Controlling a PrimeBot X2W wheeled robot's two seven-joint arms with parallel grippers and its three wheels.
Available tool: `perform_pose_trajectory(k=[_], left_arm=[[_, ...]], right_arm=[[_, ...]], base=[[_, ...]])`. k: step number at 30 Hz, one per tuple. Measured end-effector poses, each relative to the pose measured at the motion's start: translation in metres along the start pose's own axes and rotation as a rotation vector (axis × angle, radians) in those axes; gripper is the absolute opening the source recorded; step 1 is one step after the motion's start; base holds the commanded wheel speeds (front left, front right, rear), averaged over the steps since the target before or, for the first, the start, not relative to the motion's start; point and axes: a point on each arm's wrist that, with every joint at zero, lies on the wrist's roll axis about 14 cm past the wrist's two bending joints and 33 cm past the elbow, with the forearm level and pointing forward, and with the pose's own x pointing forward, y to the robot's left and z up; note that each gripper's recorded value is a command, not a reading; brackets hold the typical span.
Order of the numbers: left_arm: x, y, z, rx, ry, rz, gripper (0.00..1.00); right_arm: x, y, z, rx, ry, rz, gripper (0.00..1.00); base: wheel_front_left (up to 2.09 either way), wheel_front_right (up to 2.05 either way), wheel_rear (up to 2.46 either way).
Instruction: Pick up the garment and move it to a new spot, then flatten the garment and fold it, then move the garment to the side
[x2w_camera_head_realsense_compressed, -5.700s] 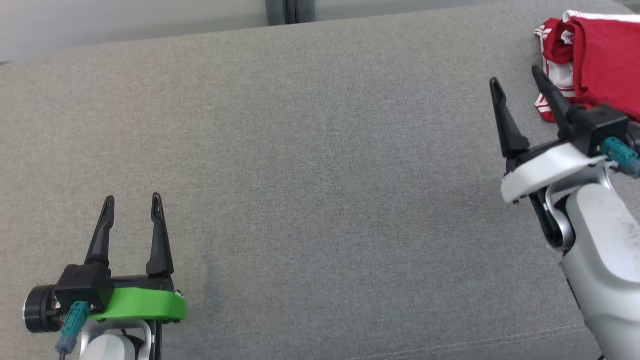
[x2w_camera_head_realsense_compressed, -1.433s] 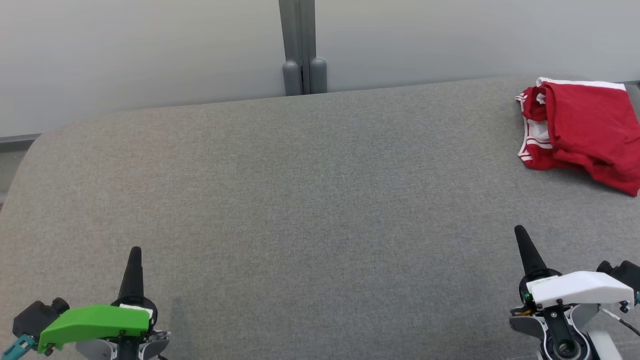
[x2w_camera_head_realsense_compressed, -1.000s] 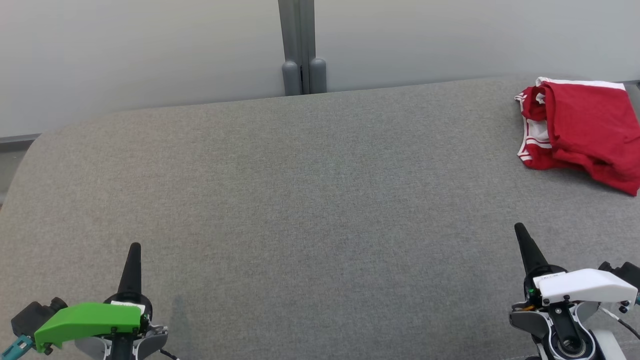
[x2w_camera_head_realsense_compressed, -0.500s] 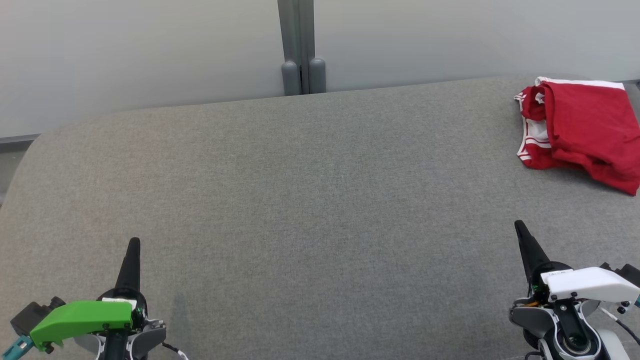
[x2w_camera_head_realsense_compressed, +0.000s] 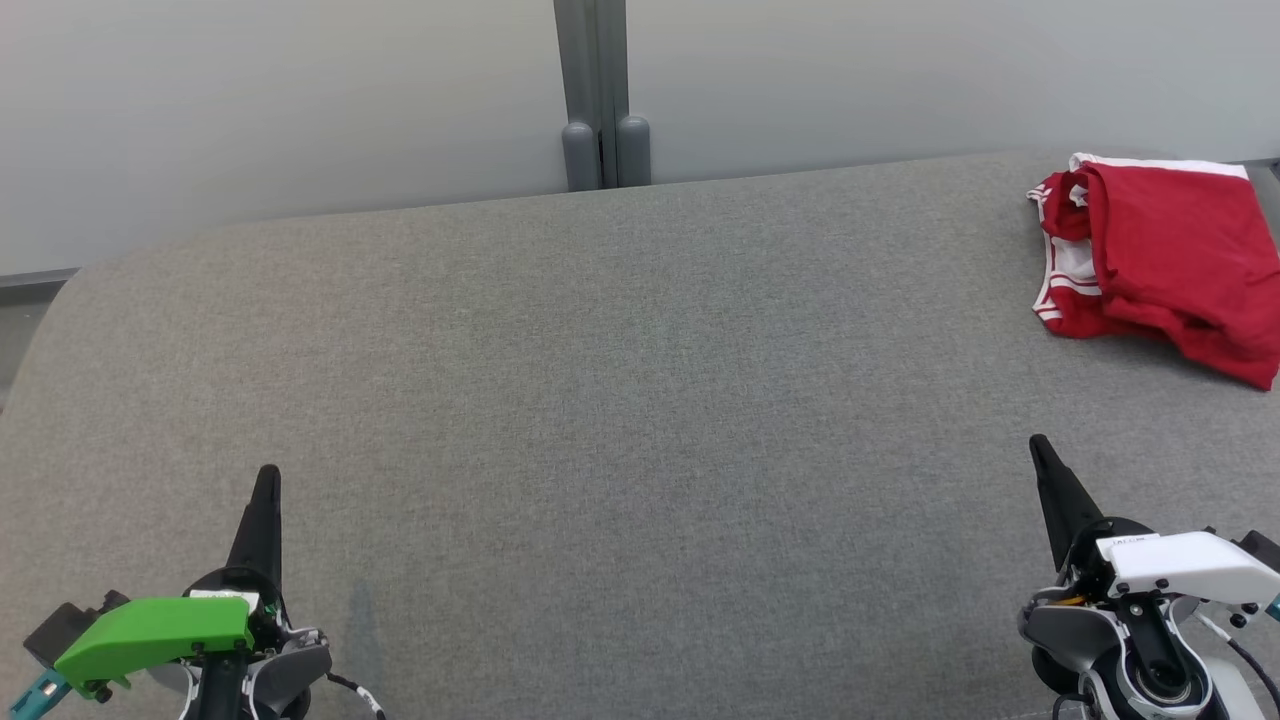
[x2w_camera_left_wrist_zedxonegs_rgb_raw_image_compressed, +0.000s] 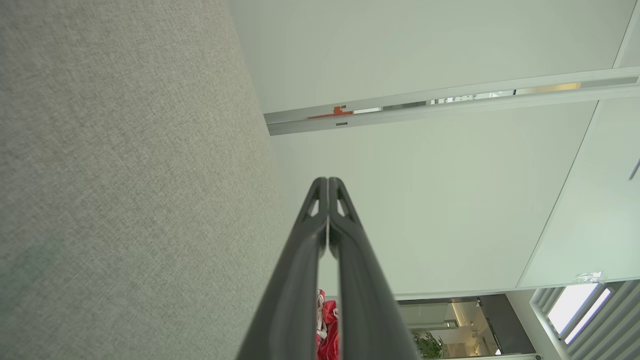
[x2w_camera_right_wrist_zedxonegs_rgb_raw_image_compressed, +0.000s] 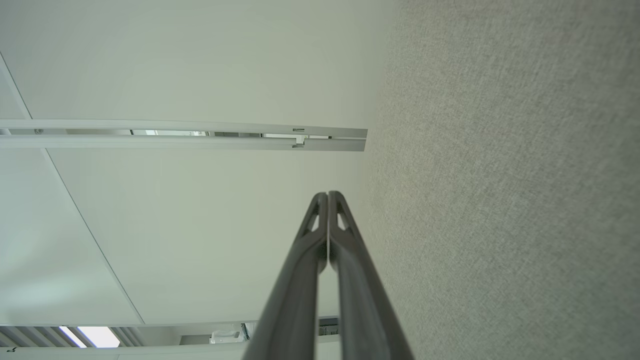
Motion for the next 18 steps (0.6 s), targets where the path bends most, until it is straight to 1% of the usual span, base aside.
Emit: perform_pose_trajectory(k=[13,18], left_arm=[[0.0016,-0.0034,0.001,-0.09,0.0,-0.02,0.0],[0.002,-0.0041,0.001,-0.092,0.0,-0.022,0.0]], right_arm=[[0.0015,0.0037,0.0016,0.086,0.0,0.016,0.0],[0.0016,0.0037,0.0017,0.088,0.0,0.016,0.0]], base=[[0.0,0.0,0.0],[0.0,0.0,0.0]])
